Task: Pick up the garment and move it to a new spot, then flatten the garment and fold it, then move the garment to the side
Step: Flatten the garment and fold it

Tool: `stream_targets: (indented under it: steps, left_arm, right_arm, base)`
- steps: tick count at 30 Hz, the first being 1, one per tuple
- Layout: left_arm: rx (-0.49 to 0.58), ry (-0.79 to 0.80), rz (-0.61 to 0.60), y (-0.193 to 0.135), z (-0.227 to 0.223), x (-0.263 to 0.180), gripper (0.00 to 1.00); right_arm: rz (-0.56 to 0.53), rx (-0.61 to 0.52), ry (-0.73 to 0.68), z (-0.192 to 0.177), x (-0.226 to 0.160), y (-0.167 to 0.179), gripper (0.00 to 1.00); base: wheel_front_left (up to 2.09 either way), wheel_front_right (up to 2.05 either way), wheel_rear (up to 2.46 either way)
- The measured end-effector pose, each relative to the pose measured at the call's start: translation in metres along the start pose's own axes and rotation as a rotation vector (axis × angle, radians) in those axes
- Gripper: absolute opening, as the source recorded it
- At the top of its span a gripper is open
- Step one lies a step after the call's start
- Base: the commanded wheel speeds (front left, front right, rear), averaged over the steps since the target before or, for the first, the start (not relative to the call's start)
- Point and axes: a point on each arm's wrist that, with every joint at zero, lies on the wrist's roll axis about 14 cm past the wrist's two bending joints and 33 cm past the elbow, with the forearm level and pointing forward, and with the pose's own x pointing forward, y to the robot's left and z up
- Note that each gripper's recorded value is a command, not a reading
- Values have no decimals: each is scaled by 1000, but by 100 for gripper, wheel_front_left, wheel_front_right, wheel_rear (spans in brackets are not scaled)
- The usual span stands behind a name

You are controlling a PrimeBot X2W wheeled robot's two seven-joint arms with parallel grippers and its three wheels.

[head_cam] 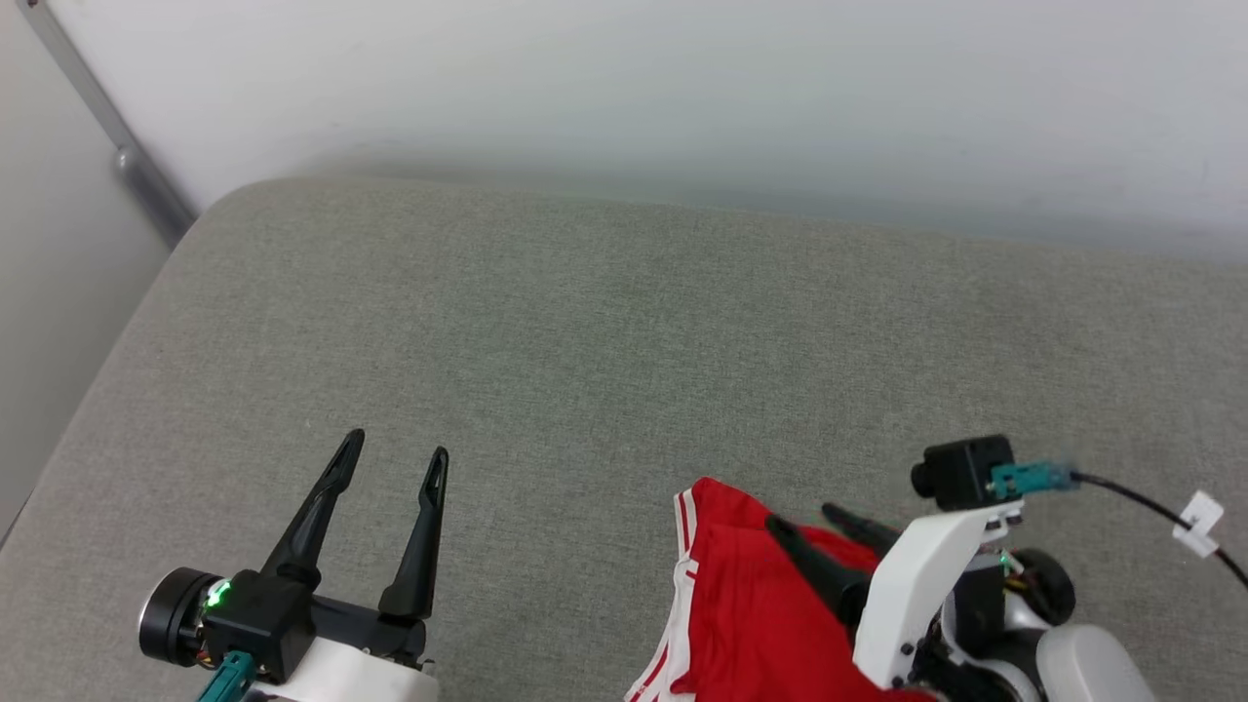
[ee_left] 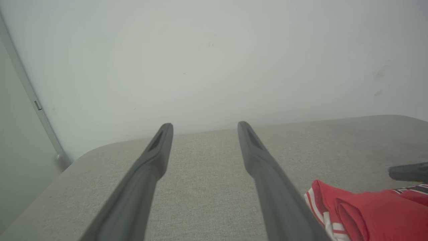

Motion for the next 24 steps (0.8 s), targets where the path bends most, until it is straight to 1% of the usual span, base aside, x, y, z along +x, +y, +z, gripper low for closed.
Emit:
stream_targets:
  steps: [3,5,8,12,16,18,21,24]
  left_arm:
    - [-3,-2,-13,-3,0,3,100]
    - [-6,-2,-23,-7,-1,5,100]
    - [-11,-5,-37,-11,-1,8,100]
    - [-15,-7,-51,-15,-1,11,100]
    - [-21,-6,-68,-20,-2,14,100]
    - [-25,-5,-74,-22,-3,16,100]
    - [-31,-3,-81,-26,-4,17,100]
    - [-37,2,-90,-29,-6,18,100]
  right_arm:
    - [-73,-109,-76,31,-7,-14,100]
    - [-138,-179,-141,54,-17,-31,100]
    - [-247,-306,-233,84,-40,-60,100]
    - [-354,-389,-377,118,-75,-89,100]
    - [-468,-508,-496,143,-114,-113,100]
    - [-497,-514,-547,144,-127,-120,100]
    - [-524,-456,-626,138,-142,-125,100]
    - [-536,-433,-674,130,-151,-123,100]
  base:
    - [0,0,0]
    - [0,0,0]
    - [0,0,0]
    - [0,0,0]
    - [0,0,0]
    - [0,0,0]
    - [0,0,0]
    - [0,0,0]
